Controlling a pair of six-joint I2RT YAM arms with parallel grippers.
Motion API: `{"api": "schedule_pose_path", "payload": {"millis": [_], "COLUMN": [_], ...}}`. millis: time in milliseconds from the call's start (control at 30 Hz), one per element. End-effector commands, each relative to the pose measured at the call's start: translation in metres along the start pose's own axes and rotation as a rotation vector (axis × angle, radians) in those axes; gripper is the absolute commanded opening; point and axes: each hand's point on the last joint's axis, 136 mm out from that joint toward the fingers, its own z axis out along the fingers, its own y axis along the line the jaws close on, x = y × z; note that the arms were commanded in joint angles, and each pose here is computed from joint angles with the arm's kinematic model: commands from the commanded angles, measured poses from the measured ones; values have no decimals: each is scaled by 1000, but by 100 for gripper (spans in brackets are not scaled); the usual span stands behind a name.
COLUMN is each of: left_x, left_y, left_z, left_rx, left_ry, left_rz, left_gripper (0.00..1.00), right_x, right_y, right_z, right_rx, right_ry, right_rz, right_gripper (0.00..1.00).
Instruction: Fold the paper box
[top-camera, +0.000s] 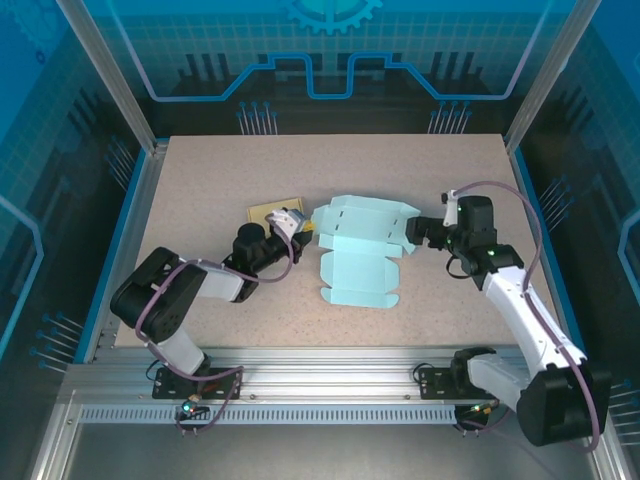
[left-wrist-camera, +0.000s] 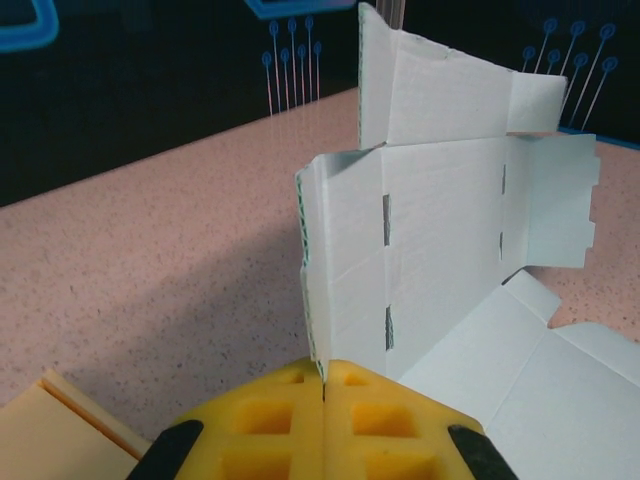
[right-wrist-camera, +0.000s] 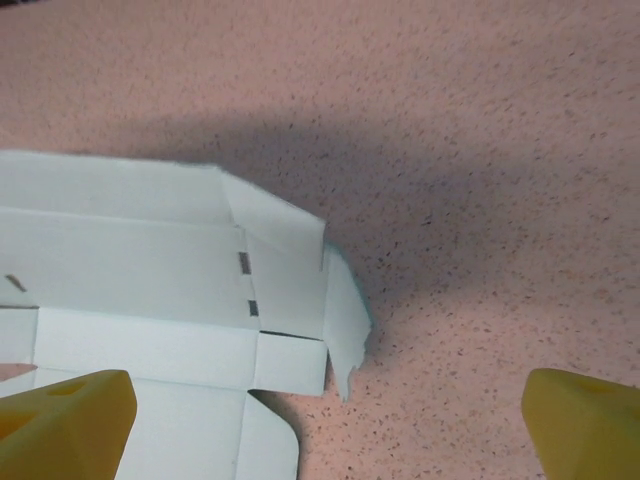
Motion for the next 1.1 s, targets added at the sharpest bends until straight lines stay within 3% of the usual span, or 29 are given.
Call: {"api": "schedule_pose_path", "payload": {"millis": [0,133,300,567,800,900,1067], "left_x": [-28,-27,-27,-24,-15,-13,-17], "left_y": [-2,-2,-2,2,5,6,5], "left_z": [-8,-8,-6,-6,-6,-5,-6], "left_rx": [-11,-8,-7,-28,-43,-50,-41], "left_ry": [-161,-167,-156,-106,-87,-85,-95], "left_rz": [80,65,56,30,29,35,32], "left_gripper": [0,0,0,0,0,0,0], "right_x": [15,26,31,26,-13,-13,8], "right_y": [-42,-80,-78,-57,-21,0,6], "right_z": [-4,-4,18,53,23,13,27], "right_rx": [143,182,116,13,-99,-165,-140], "right_ry": [27,61,128,170,67,63,102], "right_rz": [172,388,399,301,129,44,-19], "right_gripper": [100,98,94,90,90,87,84]}}
